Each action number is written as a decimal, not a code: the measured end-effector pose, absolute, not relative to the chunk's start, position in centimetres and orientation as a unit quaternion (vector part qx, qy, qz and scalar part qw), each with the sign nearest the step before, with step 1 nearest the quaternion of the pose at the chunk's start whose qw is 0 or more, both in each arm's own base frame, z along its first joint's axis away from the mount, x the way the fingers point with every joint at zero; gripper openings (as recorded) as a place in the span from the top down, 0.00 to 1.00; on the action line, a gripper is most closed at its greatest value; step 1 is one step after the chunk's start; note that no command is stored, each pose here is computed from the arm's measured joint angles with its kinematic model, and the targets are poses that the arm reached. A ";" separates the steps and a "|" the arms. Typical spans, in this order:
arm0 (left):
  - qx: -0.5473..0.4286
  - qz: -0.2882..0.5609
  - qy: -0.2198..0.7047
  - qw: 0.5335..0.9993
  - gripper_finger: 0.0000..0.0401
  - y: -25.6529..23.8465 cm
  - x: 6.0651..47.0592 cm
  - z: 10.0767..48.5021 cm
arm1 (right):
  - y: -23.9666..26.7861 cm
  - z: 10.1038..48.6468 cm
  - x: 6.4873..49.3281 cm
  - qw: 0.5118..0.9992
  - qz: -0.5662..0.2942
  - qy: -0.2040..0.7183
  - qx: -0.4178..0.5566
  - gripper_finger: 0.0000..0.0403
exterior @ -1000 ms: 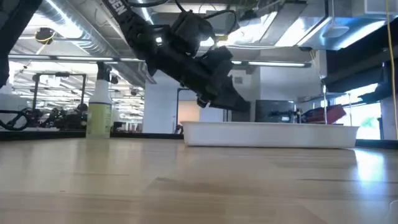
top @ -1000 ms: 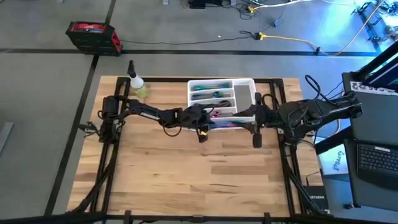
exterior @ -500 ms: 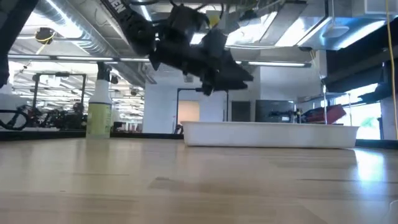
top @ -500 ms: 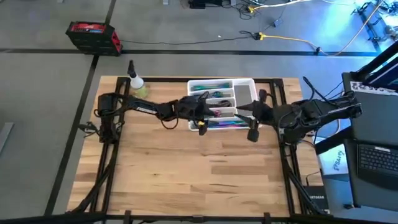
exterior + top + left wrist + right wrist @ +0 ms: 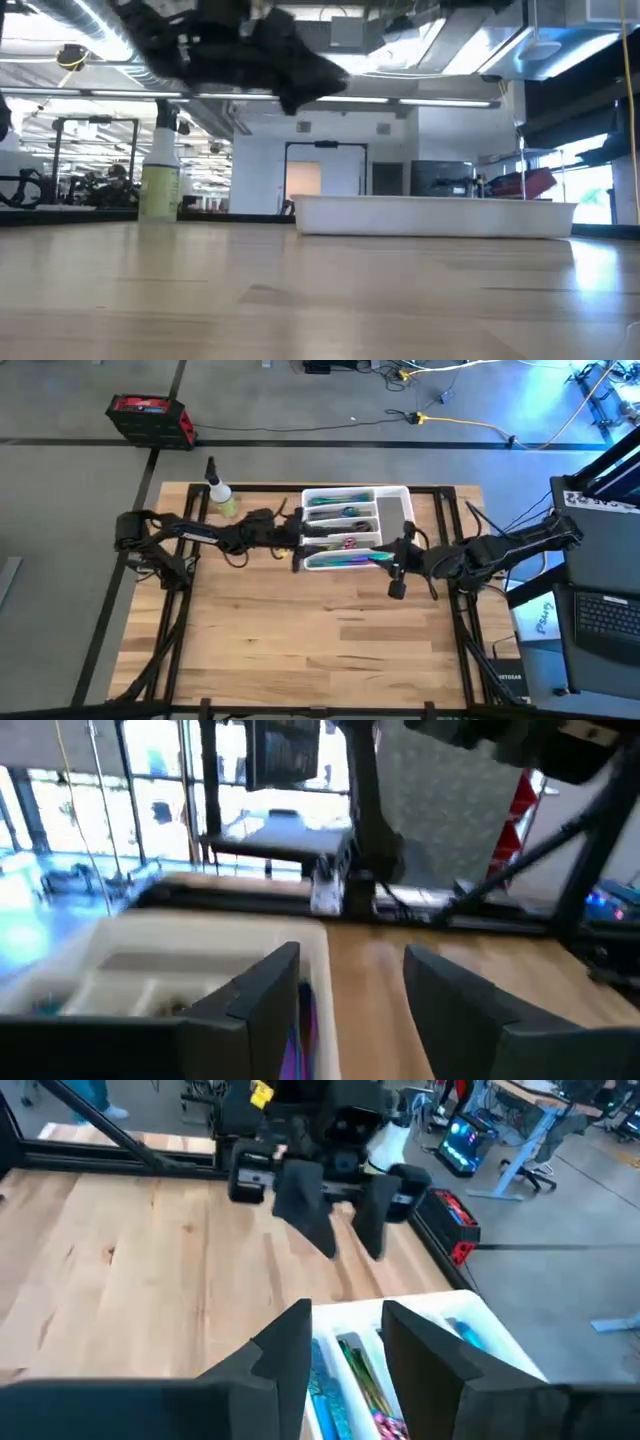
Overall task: Sort silverware
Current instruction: Return to Home Position
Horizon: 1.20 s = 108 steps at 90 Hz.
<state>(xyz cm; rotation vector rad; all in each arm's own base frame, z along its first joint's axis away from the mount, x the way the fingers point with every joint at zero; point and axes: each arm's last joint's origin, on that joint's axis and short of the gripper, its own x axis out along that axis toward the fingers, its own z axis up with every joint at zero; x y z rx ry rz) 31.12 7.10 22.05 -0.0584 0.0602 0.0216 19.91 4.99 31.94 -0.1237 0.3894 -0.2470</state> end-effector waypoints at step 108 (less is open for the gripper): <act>-0.110 0.093 -0.016 0.989 0.70 6.4 13.1 16.2 | 0.5 18.6 11.3 0.988 -0.050 0.068 0.132 1.00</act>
